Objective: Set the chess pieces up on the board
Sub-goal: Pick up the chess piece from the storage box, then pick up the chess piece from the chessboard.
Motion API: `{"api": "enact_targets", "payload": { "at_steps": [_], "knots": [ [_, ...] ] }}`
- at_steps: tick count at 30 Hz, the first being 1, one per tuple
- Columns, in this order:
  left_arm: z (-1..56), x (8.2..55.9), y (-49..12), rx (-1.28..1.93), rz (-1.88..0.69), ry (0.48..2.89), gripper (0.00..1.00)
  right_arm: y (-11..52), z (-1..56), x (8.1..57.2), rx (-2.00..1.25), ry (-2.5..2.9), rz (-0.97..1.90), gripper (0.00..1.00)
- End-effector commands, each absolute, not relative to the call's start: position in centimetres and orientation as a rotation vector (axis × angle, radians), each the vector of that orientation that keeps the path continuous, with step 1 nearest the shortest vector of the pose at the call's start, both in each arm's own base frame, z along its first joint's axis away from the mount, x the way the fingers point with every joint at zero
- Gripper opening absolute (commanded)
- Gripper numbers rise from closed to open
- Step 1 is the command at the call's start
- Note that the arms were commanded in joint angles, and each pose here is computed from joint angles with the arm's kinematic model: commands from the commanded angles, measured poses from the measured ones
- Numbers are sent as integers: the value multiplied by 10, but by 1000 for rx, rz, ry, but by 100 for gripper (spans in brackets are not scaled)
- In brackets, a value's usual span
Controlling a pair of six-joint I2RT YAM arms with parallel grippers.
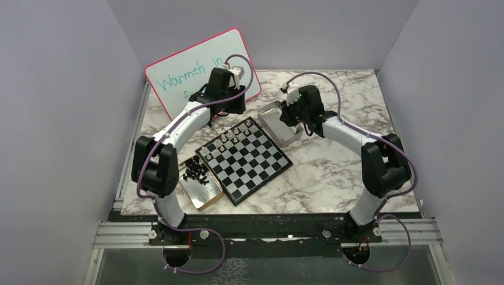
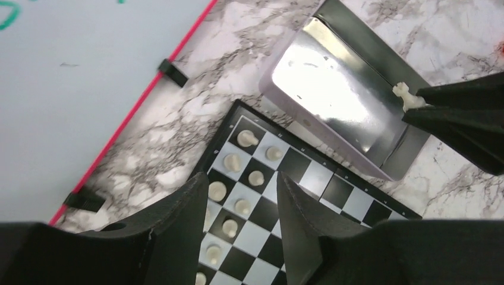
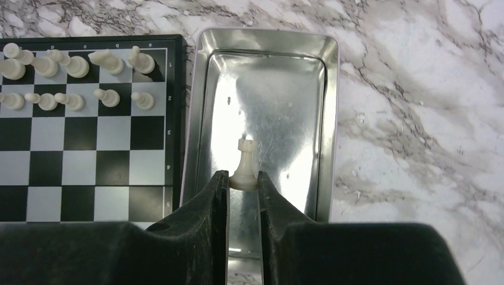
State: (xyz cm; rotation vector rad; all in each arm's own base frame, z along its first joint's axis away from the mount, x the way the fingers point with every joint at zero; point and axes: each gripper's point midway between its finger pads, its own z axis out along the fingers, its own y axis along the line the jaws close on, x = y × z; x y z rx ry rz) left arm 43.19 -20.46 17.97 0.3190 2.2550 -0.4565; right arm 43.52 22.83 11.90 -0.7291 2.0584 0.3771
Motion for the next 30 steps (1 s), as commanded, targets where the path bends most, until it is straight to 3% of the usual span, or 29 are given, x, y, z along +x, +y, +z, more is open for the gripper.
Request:
{"api": "enact_targets", "payload": {
  "at_steps": [1, 16, 30],
  "knots": [
    [167, 448, -238, 416, -415, 2247, 46, 213, 148, 433, -519, 2017, 356, 3],
    [105, 472, -254, 417, -341, 2344, 34, 201, 165, 421, -439, 1978, 346, 3],
    [80, 462, -258, 459, -350, 2403, 34, 198, 162, 423, -440, 1985, 320, 4]
  ]
}}
